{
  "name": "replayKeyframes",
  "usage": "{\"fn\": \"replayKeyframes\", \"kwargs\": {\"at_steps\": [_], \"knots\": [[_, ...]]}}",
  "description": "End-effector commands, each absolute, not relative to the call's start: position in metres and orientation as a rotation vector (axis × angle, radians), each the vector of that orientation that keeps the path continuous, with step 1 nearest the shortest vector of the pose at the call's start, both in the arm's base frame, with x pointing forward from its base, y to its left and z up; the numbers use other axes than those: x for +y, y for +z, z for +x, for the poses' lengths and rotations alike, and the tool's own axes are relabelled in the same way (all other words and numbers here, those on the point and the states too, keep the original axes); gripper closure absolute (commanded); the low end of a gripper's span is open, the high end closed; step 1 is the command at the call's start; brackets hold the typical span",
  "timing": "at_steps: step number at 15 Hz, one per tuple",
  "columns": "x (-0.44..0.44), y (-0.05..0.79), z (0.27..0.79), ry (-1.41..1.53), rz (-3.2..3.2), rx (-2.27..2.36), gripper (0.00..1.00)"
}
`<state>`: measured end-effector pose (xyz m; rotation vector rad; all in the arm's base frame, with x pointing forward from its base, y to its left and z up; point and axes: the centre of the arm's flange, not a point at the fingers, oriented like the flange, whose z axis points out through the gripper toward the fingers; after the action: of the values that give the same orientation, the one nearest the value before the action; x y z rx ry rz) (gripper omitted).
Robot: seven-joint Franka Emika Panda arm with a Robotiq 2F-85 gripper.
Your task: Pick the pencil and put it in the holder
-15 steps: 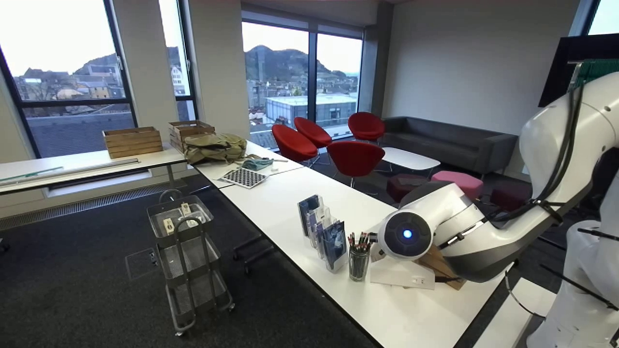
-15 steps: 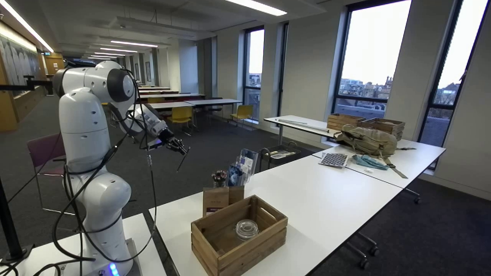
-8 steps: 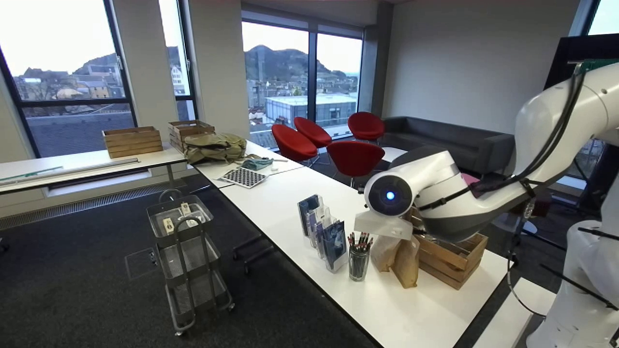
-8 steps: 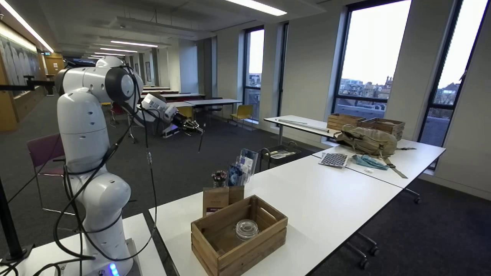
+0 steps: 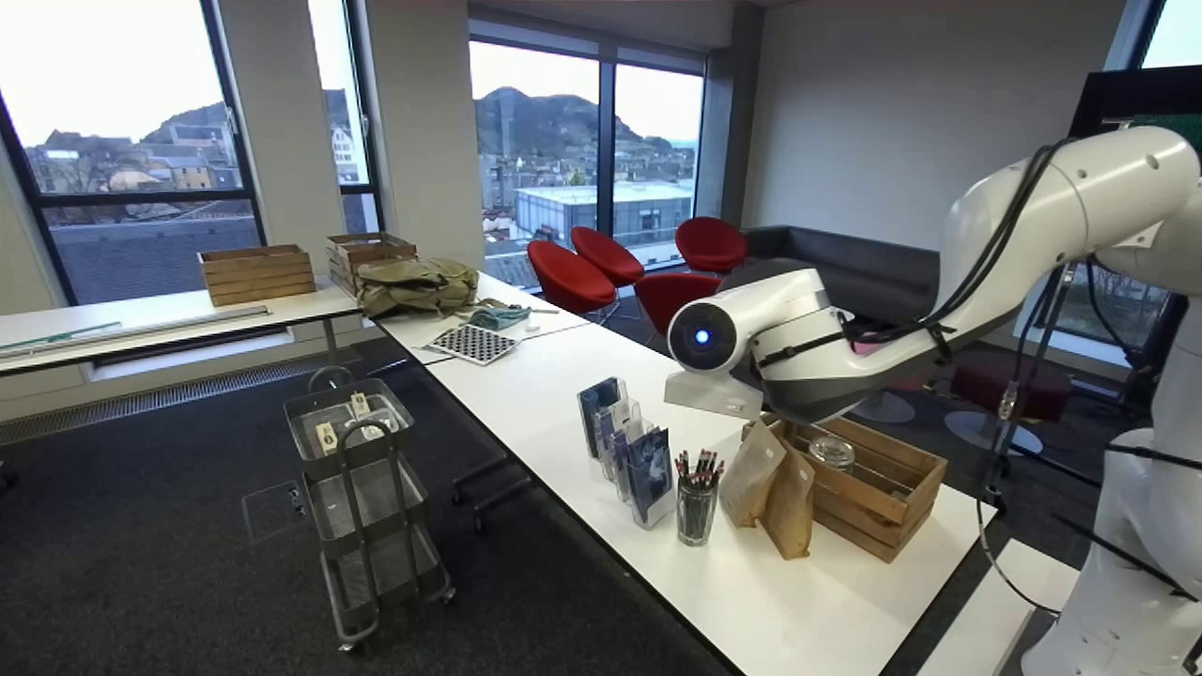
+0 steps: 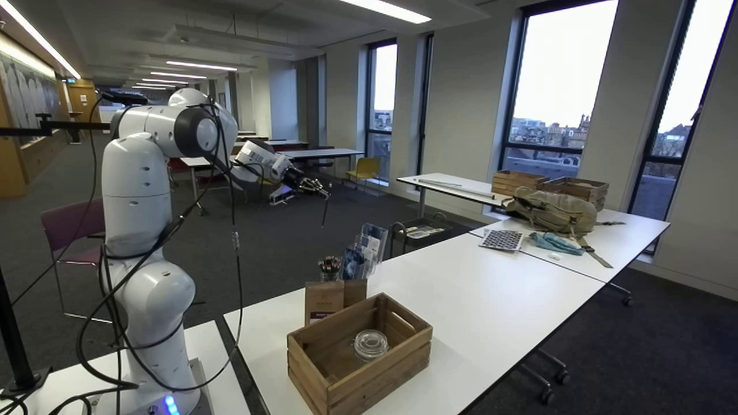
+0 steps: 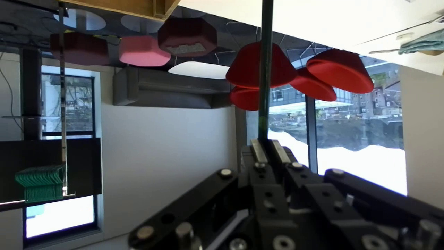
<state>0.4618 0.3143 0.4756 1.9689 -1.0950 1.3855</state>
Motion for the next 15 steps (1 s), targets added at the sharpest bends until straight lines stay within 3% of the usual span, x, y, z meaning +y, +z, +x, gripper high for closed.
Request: {"fn": "replayKeyframes", "kwargs": {"at_steps": [1,15], "knots": [[0.311,0.46,0.498,1.342,1.906,-1.084,0.98],[0.308,0.375,0.522,1.199,1.924,-1.042,0.98]]}}
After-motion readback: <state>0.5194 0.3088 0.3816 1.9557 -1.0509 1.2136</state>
